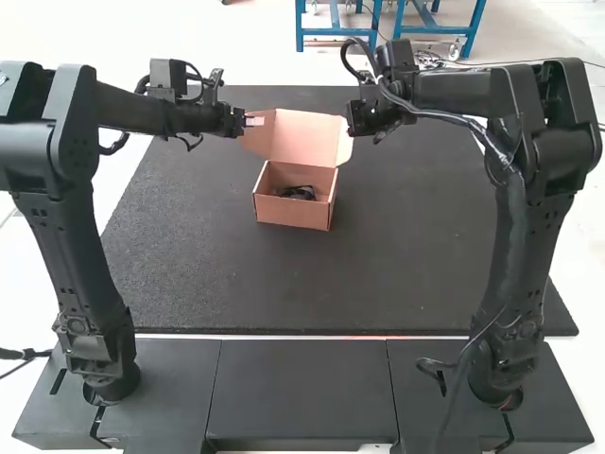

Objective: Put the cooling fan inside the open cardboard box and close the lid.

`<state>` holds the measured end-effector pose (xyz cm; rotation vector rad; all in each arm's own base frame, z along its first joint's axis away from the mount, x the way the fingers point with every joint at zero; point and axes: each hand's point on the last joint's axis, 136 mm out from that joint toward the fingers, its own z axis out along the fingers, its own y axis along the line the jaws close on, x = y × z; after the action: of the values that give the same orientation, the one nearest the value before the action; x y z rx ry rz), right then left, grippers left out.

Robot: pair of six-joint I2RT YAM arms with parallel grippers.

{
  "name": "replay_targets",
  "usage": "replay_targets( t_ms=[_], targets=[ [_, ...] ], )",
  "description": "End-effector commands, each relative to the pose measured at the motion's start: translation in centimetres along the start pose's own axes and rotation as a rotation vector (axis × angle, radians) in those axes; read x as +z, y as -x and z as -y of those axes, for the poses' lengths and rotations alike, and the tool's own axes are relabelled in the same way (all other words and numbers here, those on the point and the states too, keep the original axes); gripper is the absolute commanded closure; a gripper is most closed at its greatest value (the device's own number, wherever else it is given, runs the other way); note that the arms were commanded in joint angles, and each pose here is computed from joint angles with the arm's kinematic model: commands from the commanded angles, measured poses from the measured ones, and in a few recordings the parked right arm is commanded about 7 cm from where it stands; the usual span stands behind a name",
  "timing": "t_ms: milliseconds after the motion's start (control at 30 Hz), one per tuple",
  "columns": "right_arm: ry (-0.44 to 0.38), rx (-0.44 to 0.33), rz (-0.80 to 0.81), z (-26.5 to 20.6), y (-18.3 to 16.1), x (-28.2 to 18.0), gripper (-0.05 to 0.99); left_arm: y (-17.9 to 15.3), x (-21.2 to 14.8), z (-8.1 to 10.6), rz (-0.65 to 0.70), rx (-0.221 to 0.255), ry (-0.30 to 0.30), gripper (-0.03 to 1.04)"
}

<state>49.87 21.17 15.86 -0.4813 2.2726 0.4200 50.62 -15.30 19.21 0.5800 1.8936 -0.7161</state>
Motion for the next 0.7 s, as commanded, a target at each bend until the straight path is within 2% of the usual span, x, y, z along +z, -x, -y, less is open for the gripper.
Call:
replay_targets(
  t_ms=[0, 467, 667],
  targets=[
    [0.062, -0.031, -0.005, -3.1, 0.0, -0.8, 0.88, 2.3, -0.8, -0.4, 0.039, 0.069, 0.013, 0.34],
    [0.072, -0.029, -0.037, -3.3, -0.9, -0.8, 0.88, 2.4, -0.5, -0.1, 0.044, 0.088, 0.010, 0.34],
    [0.070, -0.029, -0.044, -3.2, -1.0, -1.1, 0.88, 2.5, 0.4, 1.1, 0.049, 0.099, -0.015, 0.51]
  ],
)
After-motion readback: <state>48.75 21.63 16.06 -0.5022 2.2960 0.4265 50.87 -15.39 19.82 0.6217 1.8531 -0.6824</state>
